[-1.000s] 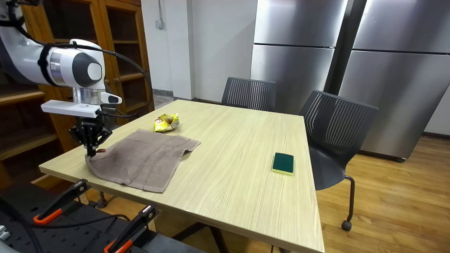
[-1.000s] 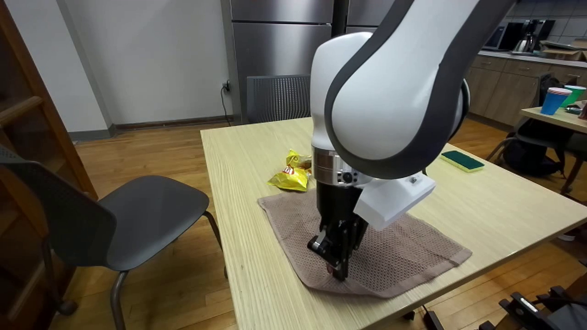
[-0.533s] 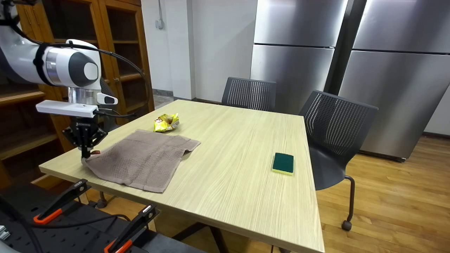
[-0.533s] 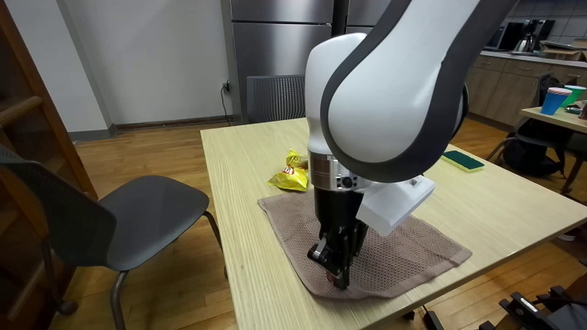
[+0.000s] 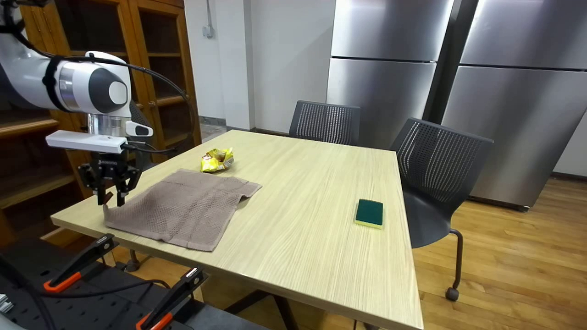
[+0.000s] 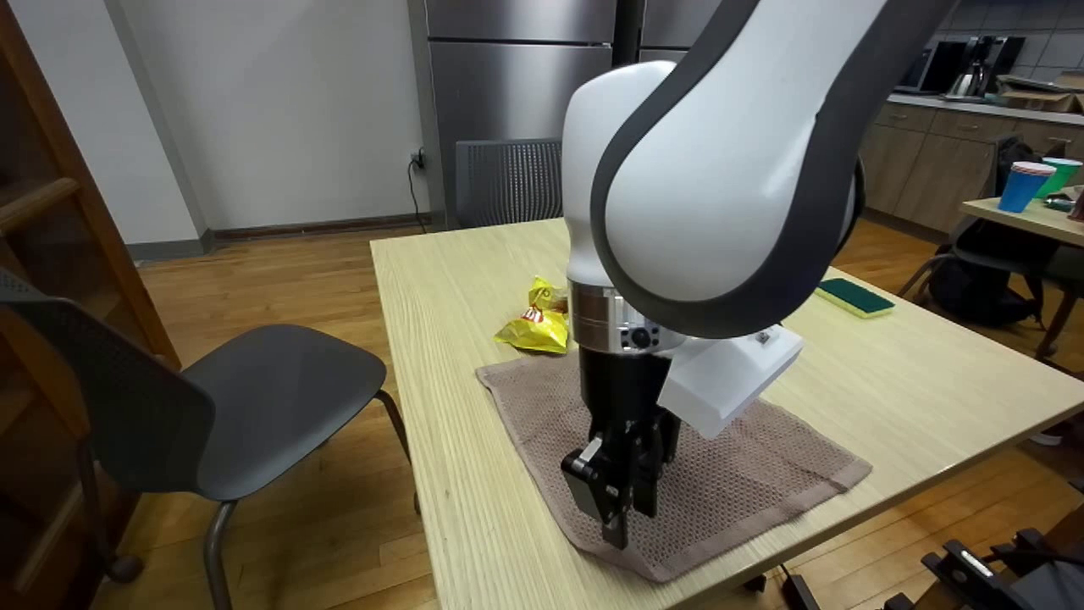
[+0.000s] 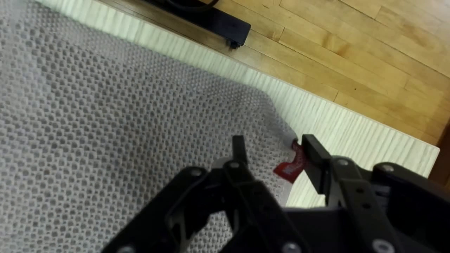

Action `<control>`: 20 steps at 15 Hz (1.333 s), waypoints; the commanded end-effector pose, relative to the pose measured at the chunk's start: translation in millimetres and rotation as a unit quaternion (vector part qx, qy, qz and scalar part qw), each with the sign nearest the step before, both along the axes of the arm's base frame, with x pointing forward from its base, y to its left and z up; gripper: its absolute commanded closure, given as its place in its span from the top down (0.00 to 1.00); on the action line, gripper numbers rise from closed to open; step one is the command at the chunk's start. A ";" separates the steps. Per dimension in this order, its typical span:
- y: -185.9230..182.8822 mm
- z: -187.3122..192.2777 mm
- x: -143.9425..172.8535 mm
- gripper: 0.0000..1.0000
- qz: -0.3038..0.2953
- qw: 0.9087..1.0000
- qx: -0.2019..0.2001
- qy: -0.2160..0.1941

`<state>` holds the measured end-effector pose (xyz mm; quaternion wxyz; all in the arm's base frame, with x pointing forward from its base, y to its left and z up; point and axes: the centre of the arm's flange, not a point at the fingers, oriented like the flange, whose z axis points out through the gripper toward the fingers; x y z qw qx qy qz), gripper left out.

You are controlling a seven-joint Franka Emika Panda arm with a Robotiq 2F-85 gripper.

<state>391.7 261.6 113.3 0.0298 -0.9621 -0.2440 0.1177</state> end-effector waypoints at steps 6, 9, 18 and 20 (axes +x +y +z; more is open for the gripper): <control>-7.5 13.7 3.8 1.00 -0.010 1.000 0.002 -0.002; -16.2 16.1 15.9 1.00 -0.035 0.999 0.003 -0.005; -56.3 33.4 54.9 1.00 -0.110 0.993 -0.002 -0.041; -64.7 39.2 60.5 1.00 -0.123 0.991 -0.002 -0.050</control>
